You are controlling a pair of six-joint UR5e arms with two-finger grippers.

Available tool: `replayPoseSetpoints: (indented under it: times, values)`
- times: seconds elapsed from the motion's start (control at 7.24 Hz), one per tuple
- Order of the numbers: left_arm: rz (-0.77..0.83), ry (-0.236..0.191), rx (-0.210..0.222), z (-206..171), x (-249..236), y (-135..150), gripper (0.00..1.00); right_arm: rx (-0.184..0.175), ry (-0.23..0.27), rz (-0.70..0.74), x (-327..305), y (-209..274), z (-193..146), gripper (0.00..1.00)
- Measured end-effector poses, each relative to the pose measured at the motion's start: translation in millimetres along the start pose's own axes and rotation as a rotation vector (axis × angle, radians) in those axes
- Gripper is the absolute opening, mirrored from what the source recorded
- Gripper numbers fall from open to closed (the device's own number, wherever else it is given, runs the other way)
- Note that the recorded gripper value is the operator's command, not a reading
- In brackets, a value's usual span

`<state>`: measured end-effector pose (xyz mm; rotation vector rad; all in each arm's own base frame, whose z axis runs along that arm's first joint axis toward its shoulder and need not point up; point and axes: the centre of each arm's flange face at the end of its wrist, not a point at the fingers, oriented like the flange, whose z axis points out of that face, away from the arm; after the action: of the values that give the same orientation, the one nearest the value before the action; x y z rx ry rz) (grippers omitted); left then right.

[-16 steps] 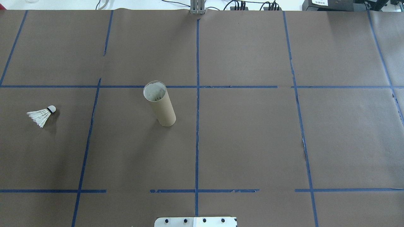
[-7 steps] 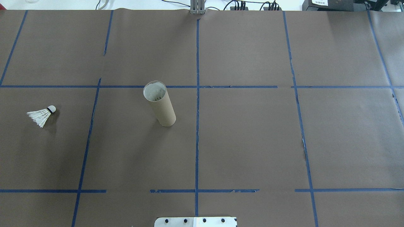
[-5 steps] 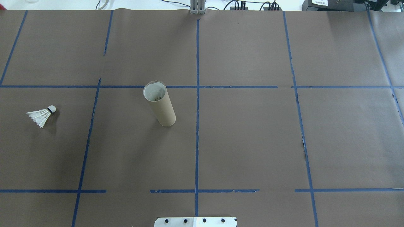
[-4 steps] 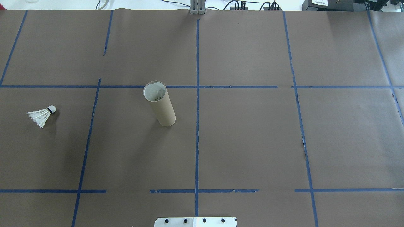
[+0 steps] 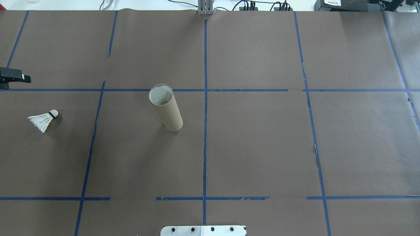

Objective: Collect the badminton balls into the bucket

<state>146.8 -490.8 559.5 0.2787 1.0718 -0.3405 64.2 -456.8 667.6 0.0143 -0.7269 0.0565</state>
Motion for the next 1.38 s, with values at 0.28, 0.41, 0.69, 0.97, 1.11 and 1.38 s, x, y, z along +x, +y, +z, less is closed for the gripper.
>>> replayPoseSetpoints:
  times: [0.28,0.41,0.69,0.97,1.11,1.38]
  values:
    - [-0.119,0.045,0.008,-2,-24,37,1.00,0.000,0.000,0.000,0,0,0,1.00]
    - [-0.174,0.053,-0.007,-2,-34,53,1.00,0.000,0.000,0.000,0,0,0,1.00]
    - [-0.259,0.056,-0.037,11,-37,76,1.00,0.000,0.000,0.000,0,0,0,1.00]
    - [-0.309,0.078,-0.022,27,-43,92,1.00,0.000,0.000,0.000,0,0,0,1.00]
    - [-0.330,0.089,-0.009,34,-43,99,1.00,0.000,0.000,0.000,0,0,0,1.00]
    - [-0.351,0.101,0.011,46,-34,108,0.99,0.000,0.000,0.000,0,0,0,1.00]
